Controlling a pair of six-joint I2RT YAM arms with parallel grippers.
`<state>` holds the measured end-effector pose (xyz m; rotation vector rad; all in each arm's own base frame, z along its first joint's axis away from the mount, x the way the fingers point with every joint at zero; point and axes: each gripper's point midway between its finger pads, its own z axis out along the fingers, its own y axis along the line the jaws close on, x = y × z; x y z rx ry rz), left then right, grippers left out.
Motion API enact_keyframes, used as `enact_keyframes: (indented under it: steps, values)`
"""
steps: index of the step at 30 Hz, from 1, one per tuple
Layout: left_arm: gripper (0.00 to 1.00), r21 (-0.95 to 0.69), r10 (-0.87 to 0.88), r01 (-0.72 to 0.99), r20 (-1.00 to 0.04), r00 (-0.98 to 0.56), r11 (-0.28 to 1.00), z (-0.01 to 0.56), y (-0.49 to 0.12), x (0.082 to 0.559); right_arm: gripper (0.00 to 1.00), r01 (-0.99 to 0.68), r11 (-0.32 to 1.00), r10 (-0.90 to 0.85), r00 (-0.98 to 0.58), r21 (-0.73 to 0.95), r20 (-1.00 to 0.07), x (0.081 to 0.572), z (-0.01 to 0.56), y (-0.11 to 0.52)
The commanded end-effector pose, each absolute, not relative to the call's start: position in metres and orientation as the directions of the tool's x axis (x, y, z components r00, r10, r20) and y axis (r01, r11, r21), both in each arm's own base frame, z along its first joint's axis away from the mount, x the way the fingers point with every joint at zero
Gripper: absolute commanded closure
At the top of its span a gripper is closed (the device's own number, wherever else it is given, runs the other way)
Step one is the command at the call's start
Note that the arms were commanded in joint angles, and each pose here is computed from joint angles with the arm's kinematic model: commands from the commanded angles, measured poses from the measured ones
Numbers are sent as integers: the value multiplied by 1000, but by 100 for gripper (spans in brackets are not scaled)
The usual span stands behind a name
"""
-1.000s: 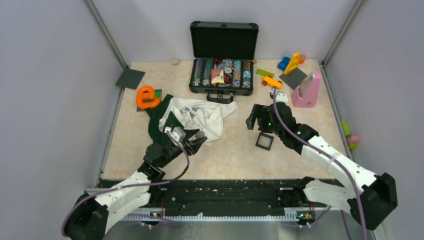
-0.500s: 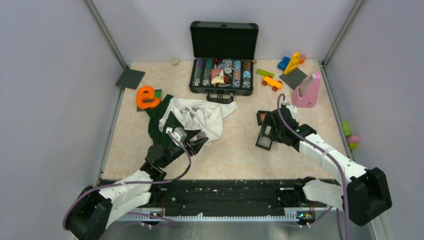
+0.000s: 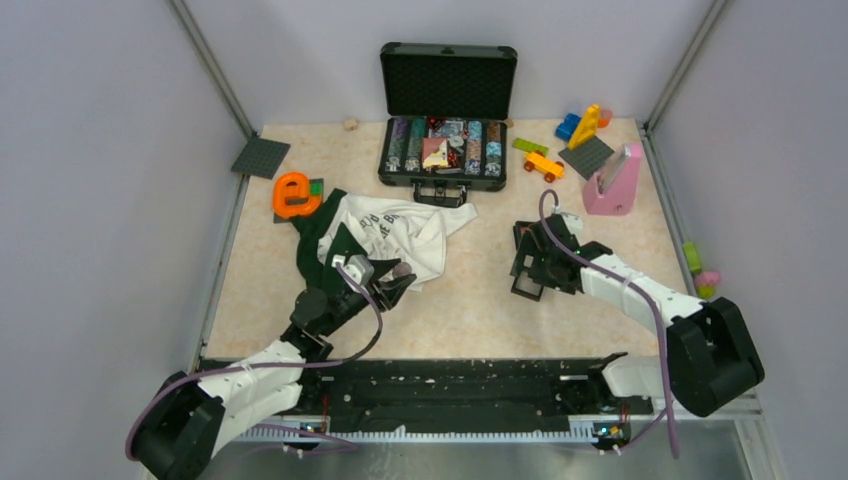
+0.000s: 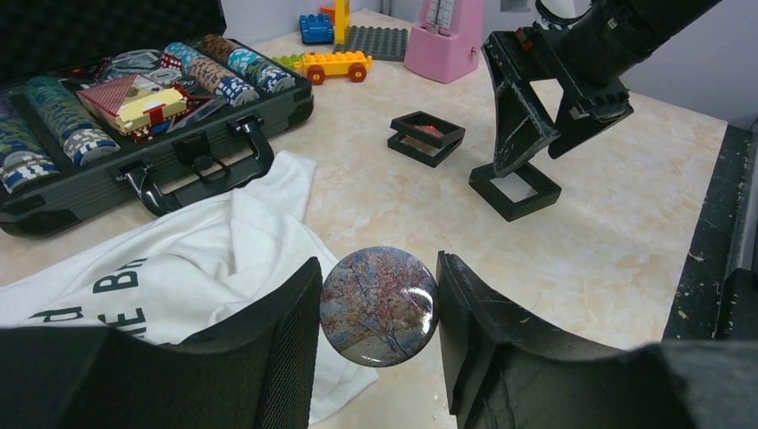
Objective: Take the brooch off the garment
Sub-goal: Pick up the brooch box from the center of the board.
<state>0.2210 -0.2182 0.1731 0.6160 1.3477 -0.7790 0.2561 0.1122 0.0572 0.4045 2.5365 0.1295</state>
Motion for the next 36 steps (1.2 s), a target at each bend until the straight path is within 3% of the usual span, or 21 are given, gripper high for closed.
enact_keyframes:
  steps: [1,20,25,32,36]
  values:
    - [63,-24,-148,793,-985,84,609,181,-218,220,1,303,938,345,-768,169,-539,273,63,112]
    - [63,-14,-135,790,-987,87,613,179,-218,221,2,339,937,330,-765,91,-553,282,53,120]
    - [63,-14,-135,790,-987,86,613,178,-218,221,11,326,940,323,-770,95,-551,280,50,124]
    - [63,-14,-133,793,-988,85,609,177,-219,220,13,320,943,319,-780,96,-537,279,45,129]
    - [63,-14,-131,792,-988,83,610,177,-218,220,19,319,943,320,-785,97,-531,277,42,130]
